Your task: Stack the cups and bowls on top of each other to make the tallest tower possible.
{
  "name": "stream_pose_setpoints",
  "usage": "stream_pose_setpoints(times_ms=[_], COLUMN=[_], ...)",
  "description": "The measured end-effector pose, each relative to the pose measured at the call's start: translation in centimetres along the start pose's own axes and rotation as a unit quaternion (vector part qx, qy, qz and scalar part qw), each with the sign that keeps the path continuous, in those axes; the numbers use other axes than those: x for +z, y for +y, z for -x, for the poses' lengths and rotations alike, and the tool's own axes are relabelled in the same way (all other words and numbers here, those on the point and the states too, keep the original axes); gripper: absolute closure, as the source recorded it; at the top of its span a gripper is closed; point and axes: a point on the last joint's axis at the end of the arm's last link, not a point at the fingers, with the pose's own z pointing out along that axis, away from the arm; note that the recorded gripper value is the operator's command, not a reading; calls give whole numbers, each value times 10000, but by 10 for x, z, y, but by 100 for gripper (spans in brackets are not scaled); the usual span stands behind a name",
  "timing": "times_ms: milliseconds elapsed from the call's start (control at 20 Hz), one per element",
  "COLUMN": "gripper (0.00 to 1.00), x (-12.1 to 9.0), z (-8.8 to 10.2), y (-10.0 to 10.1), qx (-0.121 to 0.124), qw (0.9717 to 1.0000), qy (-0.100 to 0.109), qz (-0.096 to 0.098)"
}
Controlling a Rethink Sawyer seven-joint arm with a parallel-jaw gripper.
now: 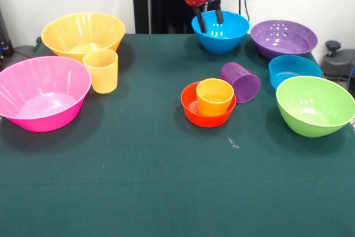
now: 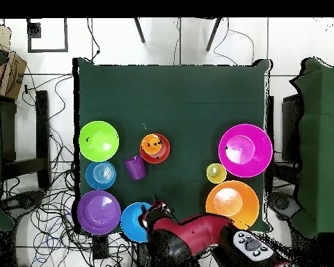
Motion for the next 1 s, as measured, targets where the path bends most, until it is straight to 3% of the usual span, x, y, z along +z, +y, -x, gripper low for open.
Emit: stream_pose_setpoints(times_ms=[300, 750, 1000], gripper=[0, 0, 0], x=[2, 20, 26], z=[-31, -43, -44], y=[-7, 12, 12], qx=[293, 233, 203], qw=[9994, 9983, 9985], qy=[-13, 45, 0], qz=[189, 525, 500])
